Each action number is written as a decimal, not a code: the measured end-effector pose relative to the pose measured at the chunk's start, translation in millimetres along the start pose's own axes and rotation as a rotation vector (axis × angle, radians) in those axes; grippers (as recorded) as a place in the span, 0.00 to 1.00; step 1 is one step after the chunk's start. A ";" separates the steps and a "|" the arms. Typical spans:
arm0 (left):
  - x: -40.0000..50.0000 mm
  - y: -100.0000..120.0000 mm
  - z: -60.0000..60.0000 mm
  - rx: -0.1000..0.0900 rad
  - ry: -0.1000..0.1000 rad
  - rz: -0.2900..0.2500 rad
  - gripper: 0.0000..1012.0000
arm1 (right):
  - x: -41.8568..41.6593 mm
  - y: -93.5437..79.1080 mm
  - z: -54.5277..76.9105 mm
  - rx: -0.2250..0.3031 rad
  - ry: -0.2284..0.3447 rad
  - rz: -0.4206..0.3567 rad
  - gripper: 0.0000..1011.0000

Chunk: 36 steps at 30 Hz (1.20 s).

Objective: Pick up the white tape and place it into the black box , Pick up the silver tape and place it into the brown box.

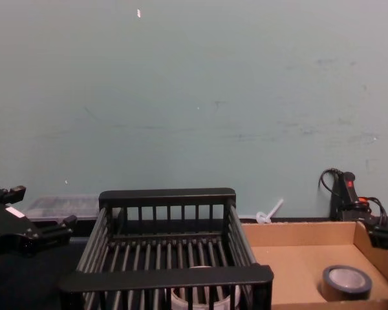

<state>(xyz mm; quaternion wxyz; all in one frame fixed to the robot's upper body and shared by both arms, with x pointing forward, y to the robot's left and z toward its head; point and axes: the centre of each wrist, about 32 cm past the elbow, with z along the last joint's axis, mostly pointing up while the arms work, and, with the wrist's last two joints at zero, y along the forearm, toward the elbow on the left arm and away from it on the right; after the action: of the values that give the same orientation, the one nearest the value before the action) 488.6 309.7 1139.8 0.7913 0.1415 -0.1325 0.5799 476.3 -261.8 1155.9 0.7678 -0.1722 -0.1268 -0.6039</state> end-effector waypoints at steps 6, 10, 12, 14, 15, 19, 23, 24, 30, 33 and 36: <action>0.0 0.0 0.0 0.000 0.000 0.000 0.99 | 0.0 0.1 0.1 0.000 0.000 0.001 0.99; 0.0 0.0 0.0 0.000 0.000 0.000 0.99 | 0.0 0.1 0.2 0.001 0.000 0.001 0.99; 0.0 0.0 0.0 0.000 0.000 0.000 0.99 | 0.0 0.2 0.3 0.001 0.000 0.001 0.99; 0.0 0.0 0.0 0.000 0.000 0.000 0.99 | 0.0 0.2 0.3 0.001 0.000 0.001 0.99; 0.0 0.0 0.0 0.000 0.000 0.000 0.99 | 0.0 0.2 0.3 0.001 0.000 0.001 0.99; 0.0 0.0 0.0 0.000 0.000 0.000 0.99 | 0.1 0.3 0.4 0.001 0.000 0.001 0.99; 0.0 0.0 0.0 0.000 0.000 0.000 0.99 | 0.2 0.4 0.5 0.001 0.000 0.001 0.99; 0.0 0.0 0.0 0.000 0.000 0.000 0.99 | 0.2 0.4 0.5 0.001 0.000 0.001 0.99; 0.0 0.0 0.0 0.000 0.000 0.000 0.99 | 0.2 0.4 0.5 0.001 0.001 0.001 0.99; 0.0 0.0 0.0 0.000 0.000 0.000 0.99 | 0.2 0.4 0.5 0.001 0.001 0.001 0.99; 0.0 0.0 0.0 0.000 0.000 0.000 0.99 | 0.2 0.4 0.5 0.001 0.001 0.001 0.99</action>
<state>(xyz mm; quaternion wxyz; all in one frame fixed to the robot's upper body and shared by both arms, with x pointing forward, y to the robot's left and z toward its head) 488.6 309.7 1139.8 0.7913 0.1415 -0.1325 0.5800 476.7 -261.7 1156.4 0.7683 -0.1715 -0.1269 -0.6035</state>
